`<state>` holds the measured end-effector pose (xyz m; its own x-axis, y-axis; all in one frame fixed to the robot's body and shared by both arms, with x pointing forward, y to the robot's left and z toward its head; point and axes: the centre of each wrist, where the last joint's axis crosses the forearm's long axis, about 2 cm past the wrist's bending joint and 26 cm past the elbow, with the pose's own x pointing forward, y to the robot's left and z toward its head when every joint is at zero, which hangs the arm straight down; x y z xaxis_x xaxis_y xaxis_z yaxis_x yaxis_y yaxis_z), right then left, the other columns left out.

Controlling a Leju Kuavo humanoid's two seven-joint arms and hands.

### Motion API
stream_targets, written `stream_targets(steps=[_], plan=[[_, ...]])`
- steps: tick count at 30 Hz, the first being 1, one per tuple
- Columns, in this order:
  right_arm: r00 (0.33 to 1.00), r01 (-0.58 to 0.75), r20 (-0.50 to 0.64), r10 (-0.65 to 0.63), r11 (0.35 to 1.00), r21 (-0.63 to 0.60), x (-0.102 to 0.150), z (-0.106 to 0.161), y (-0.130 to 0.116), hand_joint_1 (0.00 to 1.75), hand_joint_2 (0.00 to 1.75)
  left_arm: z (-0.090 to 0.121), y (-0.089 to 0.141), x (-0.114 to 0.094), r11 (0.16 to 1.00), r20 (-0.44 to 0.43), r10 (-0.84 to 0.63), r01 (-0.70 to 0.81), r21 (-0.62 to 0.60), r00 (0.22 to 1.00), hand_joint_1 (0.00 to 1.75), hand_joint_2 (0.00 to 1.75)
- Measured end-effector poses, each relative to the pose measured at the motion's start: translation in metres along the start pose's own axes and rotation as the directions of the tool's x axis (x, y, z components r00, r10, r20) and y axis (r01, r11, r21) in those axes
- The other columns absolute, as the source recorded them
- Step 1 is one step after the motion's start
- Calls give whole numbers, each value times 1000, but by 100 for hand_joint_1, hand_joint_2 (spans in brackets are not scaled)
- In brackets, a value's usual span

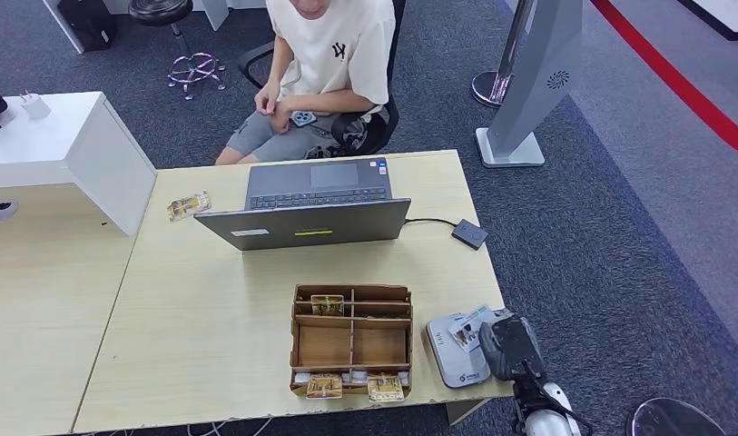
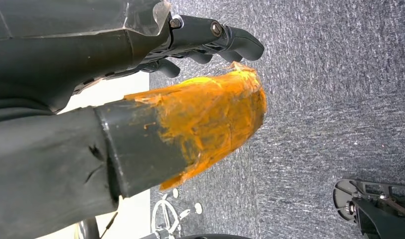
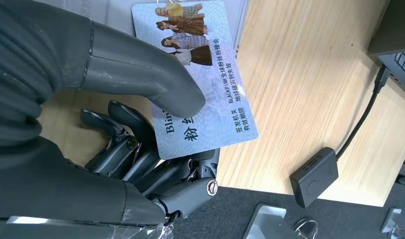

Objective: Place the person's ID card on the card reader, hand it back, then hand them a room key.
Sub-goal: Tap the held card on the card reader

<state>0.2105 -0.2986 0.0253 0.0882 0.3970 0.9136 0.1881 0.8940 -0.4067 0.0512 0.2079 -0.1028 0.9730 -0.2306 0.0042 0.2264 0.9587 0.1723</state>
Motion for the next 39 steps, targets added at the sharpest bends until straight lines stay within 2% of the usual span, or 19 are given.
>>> stream_targets(steps=[29,34,39], plan=[[1000,-11,3,11,1000,3,2,-2,2,175,175,0,0,0,1000,-3,3,-3,0,1000,0,0],[996,-22,78,32,991,-131,11,-2,-2,175,175,0,-1,0,1000,-5,1,-2,-2,1000,0,0],[971,24,233,56,944,-330,41,1,-9,175,175,1,-4,1,1000,-3,-8,8,-6,1000,0,0]])
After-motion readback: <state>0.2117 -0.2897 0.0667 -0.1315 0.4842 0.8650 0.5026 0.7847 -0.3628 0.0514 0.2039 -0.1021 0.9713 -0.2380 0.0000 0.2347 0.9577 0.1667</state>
